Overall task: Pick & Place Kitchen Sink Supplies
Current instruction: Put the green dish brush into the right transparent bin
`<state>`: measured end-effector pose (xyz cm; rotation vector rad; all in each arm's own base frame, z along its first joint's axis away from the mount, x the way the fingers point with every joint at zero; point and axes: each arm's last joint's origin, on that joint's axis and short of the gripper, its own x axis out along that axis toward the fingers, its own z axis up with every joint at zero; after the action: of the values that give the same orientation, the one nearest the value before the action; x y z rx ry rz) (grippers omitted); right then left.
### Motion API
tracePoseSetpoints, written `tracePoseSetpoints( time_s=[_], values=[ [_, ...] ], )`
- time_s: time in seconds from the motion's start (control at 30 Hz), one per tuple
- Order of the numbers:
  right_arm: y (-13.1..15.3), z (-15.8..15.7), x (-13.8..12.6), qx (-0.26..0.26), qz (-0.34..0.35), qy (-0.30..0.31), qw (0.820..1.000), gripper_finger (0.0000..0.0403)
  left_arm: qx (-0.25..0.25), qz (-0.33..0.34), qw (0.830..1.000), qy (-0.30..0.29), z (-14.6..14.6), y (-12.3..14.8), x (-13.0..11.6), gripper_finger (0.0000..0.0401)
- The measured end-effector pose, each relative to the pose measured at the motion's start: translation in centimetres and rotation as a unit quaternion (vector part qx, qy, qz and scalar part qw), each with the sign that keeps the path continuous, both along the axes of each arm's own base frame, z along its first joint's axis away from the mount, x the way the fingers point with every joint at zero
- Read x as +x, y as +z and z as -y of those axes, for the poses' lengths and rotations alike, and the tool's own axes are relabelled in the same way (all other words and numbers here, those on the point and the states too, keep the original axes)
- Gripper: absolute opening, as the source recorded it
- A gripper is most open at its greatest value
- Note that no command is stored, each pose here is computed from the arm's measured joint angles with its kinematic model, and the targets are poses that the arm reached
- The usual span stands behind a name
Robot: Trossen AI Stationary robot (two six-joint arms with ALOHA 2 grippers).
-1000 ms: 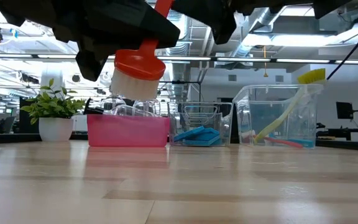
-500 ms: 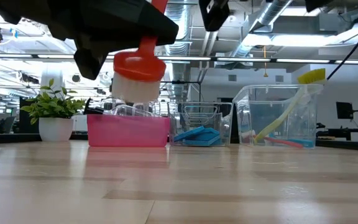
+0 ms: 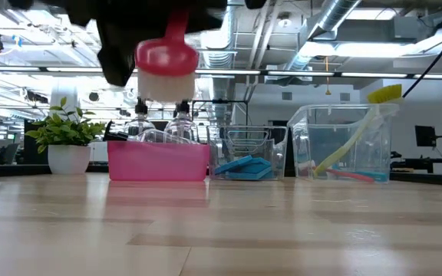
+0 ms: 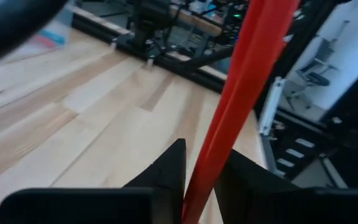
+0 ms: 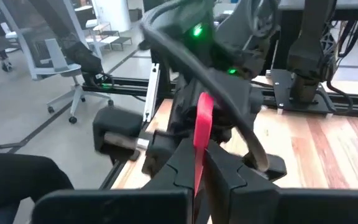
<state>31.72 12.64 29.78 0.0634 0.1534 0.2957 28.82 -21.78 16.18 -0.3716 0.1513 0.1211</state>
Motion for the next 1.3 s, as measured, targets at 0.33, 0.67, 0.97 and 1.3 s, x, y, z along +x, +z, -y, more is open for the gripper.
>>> tracePoseSetpoints(
  time_s=[0.33, 0.67, 0.97, 1.3],
  values=[
    [0.3, 0.0, 0.0, 0.006, -0.049, -0.011, 0.999, 0.0004, 0.026, 0.035, 0.998, -0.035, -0.8, 5.2, -1.2, 0.0071],
    [3.2, 2.6, -3.9, -0.048, -0.067, -0.149, 0.985, 0.0004, 0.075, 0.01, 0.996, -0.051, -3.7, 7.6, -5.7, 0.0071],
    [10.4, 8.7, -13.1, -0.063, 0.035, -0.364, 0.929, 0.0004, 0.028, 0.024, 0.999, 0.004, -7.3, 4.1, -11.4, 0.0072],
    [9.6, 13.9, -18.1, -0.078, -0.035, -0.555, 0.827, 0.0004, 0.023, 0.03, 0.999, 0.002, -8.5, 1.9, -12.9, 0.0072]
  ],
)
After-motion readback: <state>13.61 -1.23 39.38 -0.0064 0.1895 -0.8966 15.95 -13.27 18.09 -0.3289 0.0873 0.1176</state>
